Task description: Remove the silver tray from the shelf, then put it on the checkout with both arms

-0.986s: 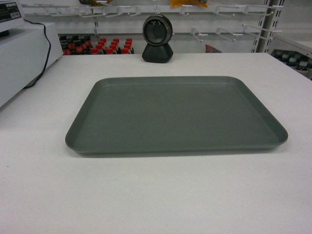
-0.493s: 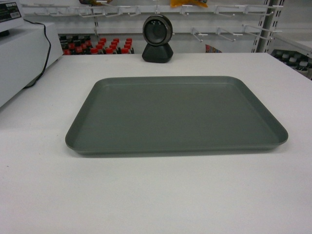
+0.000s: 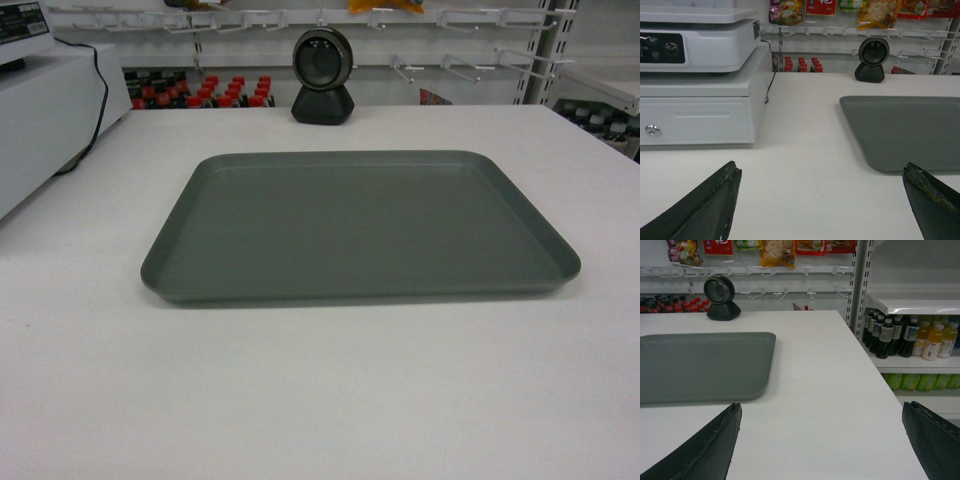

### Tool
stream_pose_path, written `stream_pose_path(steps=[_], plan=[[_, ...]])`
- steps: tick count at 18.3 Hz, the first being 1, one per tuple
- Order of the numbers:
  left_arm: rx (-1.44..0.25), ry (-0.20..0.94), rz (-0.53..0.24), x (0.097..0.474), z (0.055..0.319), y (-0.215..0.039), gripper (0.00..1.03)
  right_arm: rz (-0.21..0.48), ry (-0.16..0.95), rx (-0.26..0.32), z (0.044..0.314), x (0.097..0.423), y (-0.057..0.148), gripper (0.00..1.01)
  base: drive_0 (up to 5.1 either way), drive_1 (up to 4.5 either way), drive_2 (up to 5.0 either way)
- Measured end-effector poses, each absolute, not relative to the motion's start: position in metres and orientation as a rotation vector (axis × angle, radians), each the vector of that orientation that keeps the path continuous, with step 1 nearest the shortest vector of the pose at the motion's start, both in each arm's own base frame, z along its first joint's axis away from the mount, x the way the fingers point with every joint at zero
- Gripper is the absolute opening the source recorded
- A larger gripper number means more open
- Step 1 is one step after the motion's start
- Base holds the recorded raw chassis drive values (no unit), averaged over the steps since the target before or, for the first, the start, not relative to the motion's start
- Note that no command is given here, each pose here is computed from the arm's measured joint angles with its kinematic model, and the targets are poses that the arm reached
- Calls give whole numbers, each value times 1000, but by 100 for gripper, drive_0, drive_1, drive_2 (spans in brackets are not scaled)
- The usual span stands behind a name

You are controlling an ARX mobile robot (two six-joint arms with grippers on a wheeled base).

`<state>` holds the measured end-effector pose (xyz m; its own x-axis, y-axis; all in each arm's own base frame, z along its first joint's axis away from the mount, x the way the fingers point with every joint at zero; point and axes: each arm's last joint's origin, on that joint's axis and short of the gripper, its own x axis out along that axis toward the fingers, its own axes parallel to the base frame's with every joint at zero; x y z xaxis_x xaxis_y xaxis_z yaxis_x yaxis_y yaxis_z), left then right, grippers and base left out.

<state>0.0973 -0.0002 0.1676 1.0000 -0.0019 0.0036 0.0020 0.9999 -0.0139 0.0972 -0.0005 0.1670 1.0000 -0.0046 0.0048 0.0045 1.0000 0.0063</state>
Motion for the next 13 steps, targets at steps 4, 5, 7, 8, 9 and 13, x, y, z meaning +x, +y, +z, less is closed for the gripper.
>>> stream_pose_path(steps=[4, 5, 7, 8, 9, 13], plan=[[-14, -3, -2, 97, 168, 0, 98, -5, -3, 6, 167, 97, 0, 98, 0, 0, 0], [-14, -3, 0, 97, 168, 0, 98, -5, -7, 6, 167, 97, 0, 98, 0, 0, 0], [-14, -4, -2, 97, 168, 0, 98, -5, -2, 6, 167, 97, 0, 98, 0, 0, 0], [-14, -4, -2, 97, 168, 0, 98, -5, -5, 7, 167, 97, 0, 98, 0, 0, 0], [-14, -1, -2, 97, 167, 0, 98, -5, 0, 7, 167, 97, 0, 98, 0, 0, 0], [-14, -6, -2, 97, 168, 0, 98, -5, -8, 6, 167, 97, 0, 98, -1, -105, 103]])
